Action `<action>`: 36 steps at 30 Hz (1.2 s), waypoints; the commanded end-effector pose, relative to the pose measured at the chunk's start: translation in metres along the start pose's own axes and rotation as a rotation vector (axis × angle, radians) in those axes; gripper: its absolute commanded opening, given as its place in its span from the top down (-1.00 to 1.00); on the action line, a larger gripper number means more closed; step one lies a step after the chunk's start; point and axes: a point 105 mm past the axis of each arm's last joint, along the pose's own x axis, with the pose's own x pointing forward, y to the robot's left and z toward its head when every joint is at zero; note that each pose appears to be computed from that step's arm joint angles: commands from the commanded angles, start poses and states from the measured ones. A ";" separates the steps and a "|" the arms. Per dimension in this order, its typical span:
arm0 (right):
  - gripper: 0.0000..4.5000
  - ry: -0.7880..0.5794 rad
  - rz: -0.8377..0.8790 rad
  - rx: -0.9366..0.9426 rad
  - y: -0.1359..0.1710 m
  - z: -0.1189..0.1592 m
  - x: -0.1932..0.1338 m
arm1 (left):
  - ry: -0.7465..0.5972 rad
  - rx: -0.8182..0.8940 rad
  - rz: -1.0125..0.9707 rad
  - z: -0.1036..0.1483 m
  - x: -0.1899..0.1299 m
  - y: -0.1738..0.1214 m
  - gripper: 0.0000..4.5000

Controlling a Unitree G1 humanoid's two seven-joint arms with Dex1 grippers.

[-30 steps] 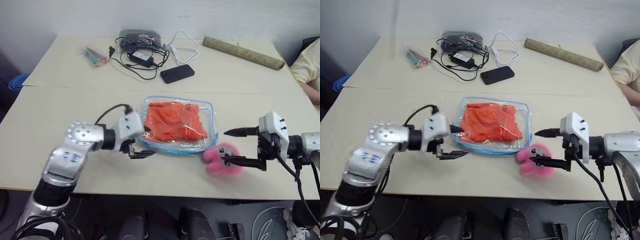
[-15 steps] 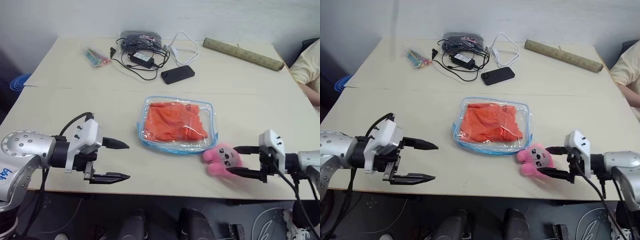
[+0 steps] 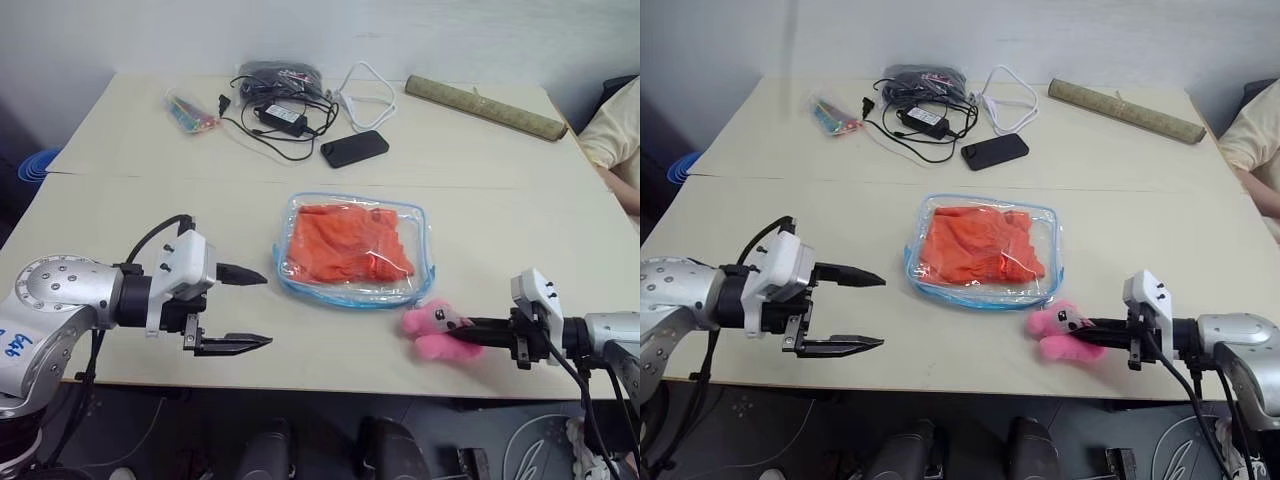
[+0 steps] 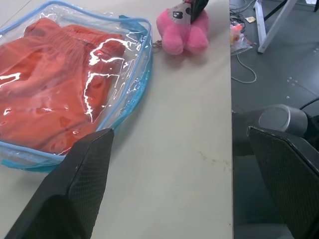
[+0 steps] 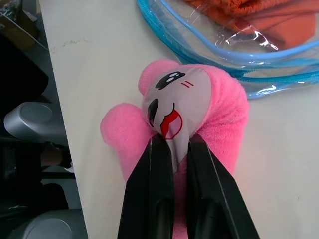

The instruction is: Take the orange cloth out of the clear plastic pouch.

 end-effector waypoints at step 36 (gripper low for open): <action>-0.64 0.042 0.206 -0.550 0.036 0.033 0.075 | -0.067 0.122 -0.085 0.011 0.064 0.021 -1.00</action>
